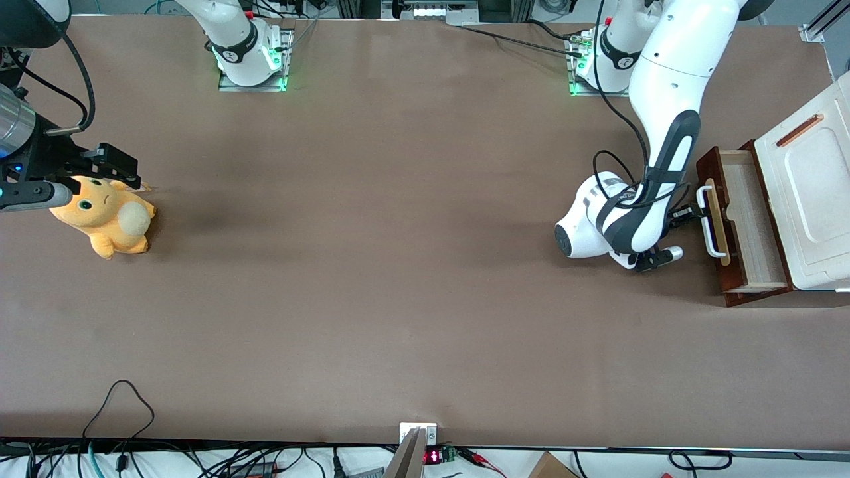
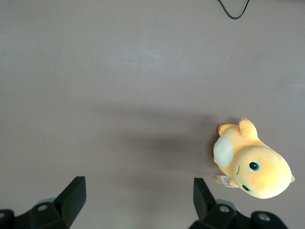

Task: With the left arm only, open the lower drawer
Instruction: 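Open the left gripper and release the handle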

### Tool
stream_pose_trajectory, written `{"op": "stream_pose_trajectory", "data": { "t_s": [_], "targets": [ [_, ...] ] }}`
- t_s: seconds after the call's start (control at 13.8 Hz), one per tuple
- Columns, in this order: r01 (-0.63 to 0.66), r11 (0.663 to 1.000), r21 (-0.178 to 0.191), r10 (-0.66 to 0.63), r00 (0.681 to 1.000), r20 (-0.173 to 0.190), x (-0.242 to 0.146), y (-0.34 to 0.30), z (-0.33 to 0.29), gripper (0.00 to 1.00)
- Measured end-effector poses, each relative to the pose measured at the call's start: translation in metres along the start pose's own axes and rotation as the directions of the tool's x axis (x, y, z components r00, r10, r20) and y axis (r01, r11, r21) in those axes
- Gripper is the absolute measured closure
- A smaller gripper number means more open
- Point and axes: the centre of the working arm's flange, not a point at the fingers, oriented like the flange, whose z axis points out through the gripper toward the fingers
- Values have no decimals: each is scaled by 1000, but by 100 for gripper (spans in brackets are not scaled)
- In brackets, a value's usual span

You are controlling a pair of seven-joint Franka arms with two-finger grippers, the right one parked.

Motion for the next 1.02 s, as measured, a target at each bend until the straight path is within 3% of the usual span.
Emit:
{"op": "stream_pose_trajectory", "data": {
  "t_s": [0.22,0.29,0.8,1.02],
  "targets": [
    [-2,1000,-4,2,1000,3,-1,1,-1,76],
    [-5,1000,-12,5,1000,10,-2,2,-1,69],
    [-10,998,-58,12,999,37,0,0,-8,1],
    [-60,993,-101,65,997,48,7,-10,-18,0]
  ]
}}
